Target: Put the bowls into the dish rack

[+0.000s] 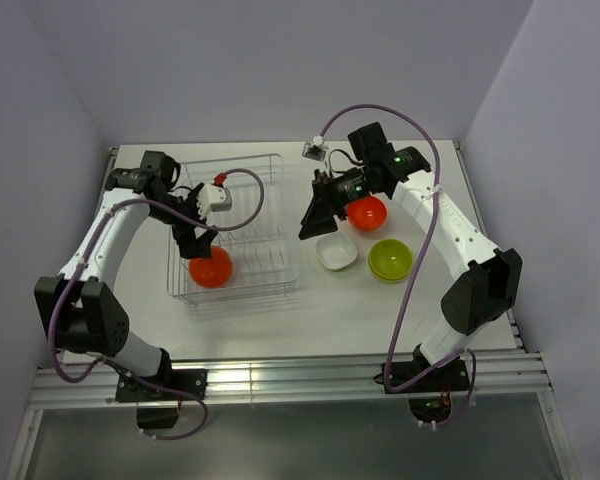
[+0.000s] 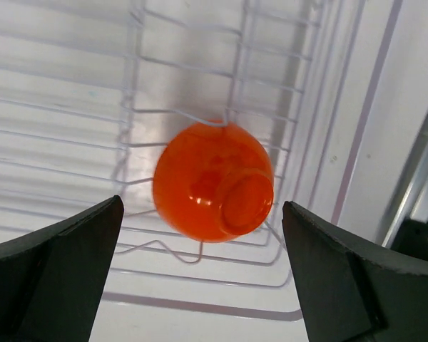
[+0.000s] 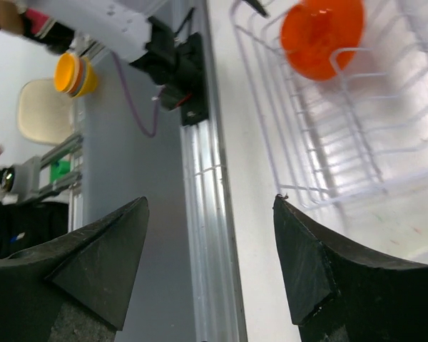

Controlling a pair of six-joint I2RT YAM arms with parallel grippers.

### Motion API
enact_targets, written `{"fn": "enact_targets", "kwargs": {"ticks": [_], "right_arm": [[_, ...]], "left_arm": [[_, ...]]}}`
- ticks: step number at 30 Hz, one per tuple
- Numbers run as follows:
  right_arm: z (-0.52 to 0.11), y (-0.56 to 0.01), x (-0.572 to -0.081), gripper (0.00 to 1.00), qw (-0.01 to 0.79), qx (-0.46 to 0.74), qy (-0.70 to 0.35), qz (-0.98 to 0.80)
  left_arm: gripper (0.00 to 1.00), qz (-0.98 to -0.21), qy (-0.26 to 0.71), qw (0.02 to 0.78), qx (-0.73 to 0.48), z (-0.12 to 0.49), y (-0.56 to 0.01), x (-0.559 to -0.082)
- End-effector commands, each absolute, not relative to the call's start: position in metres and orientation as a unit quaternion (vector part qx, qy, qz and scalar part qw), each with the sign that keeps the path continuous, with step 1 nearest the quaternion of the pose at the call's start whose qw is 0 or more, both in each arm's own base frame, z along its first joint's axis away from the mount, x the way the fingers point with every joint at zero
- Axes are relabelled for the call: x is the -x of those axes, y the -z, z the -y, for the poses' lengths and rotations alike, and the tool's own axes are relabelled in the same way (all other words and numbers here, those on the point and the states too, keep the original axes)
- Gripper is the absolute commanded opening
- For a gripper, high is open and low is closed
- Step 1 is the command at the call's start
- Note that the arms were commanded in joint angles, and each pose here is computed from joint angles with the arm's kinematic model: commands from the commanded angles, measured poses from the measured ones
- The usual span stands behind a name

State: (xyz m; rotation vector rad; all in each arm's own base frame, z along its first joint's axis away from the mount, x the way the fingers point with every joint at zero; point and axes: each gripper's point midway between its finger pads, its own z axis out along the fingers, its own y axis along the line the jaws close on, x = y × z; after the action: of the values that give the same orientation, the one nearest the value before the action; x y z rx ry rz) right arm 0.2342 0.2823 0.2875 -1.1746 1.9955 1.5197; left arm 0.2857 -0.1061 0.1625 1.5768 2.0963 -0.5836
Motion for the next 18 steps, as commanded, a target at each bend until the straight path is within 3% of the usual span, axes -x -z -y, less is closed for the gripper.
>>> {"fn": "enact_targets", "kwargs": {"ticks": [1,5,9,18], "right_arm": [[-0.263,-0.294,-0.256,0.77,0.242,0.397,-0.493,-0.735],[-0.228,-0.271,-0.296,0.67,0.271,0.341,-0.428,-0.792],[-0.172,-0.235,-0.353,0.52,0.308,0.250,-0.303,-0.867],[-0.080,-0.184,-0.434,0.56,0.311,0.107,-0.143,-0.934]], "left_arm": [[1.00,-0.740,0.199,0.337,-0.547,0.121,-0.224,-0.305],[1.00,-0.717,0.184,0.422,-0.523,0.129,-0.261,-0.312],[0.99,-0.714,0.192,0.460,-0.491,0.134,-0.278,-0.306],[0.99,-0.738,0.232,0.505,-0.384,0.141,-0.299,-0.301]]}}
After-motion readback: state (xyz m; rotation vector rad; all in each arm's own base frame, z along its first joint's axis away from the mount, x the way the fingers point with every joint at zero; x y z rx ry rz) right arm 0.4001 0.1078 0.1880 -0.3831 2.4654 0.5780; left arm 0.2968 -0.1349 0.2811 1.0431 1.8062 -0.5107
